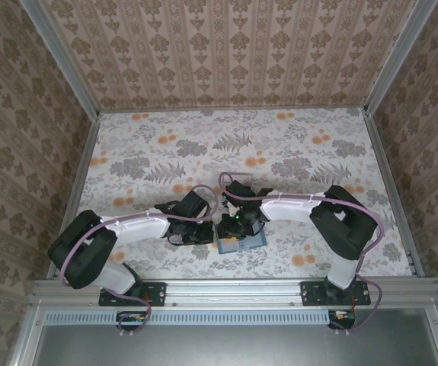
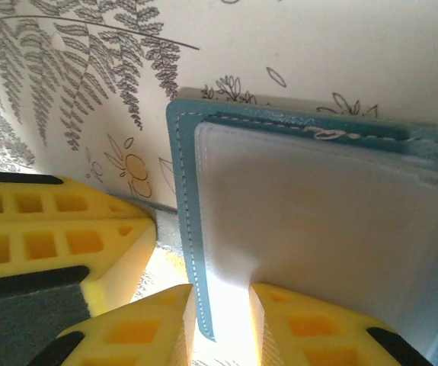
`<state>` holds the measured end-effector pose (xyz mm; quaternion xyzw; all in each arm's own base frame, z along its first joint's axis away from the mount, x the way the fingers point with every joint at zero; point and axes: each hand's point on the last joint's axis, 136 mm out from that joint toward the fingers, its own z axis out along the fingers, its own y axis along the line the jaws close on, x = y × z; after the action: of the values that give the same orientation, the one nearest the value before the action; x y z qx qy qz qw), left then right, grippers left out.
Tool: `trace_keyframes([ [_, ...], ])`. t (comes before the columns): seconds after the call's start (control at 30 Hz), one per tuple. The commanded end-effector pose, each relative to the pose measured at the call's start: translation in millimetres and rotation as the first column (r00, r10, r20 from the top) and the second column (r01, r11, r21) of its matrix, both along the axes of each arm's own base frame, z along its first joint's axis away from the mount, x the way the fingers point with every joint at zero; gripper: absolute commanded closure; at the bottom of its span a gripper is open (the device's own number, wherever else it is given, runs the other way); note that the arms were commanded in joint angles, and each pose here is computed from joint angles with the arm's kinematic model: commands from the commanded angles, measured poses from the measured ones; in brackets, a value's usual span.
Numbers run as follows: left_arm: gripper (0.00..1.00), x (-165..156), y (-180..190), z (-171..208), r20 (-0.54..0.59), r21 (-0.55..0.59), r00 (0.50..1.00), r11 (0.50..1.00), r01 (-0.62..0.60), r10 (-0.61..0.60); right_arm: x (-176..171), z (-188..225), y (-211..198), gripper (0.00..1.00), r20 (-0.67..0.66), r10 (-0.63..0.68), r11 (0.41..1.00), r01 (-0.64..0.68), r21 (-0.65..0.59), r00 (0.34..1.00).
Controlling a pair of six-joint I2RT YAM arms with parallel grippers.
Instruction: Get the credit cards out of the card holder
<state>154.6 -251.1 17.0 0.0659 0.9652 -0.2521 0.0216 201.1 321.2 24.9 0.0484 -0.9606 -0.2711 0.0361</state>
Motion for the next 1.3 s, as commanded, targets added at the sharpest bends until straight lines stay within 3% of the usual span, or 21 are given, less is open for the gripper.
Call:
trace_keyframes([
  [0.0,0.93,-18.4,17.7,-14.2,-0.074,0.059,0.997,0.998,-0.001,0.006,-0.4,-12.0,-18.8,0.70,0.024,0.013,0.990,-0.010,-0.144,1.000],
  [0.33,0.93,-15.2,21.9,-13.3,-0.072,0.059,0.997,0.998,-0.010,0.014,6.1,0.2,-46.3,0.57,0.127,0.095,0.924,-0.040,-0.379,0.987],
  [0.7,0.93,-13.0,23.2,-10.9,-0.073,0.056,0.997,0.998,-0.010,0.014,12.3,22.3,-60.5,0.49,0.199,0.142,0.873,-0.028,-0.486,0.970],
  [0.87,0.93,-13.1,23.5,-11.1,-0.075,0.059,0.997,0.998,-0.009,0.013,10.4,27.3,-65.3,0.52,0.207,0.137,0.872,-0.019,-0.490,0.969],
  [1.27,0.92,-13.2,23.7,-9.7,-0.082,0.069,0.997,0.998,-0.001,0.006,6.9,35.9,-85.4,0.69,0.219,0.135,0.854,-0.001,-0.521,0.966],
])
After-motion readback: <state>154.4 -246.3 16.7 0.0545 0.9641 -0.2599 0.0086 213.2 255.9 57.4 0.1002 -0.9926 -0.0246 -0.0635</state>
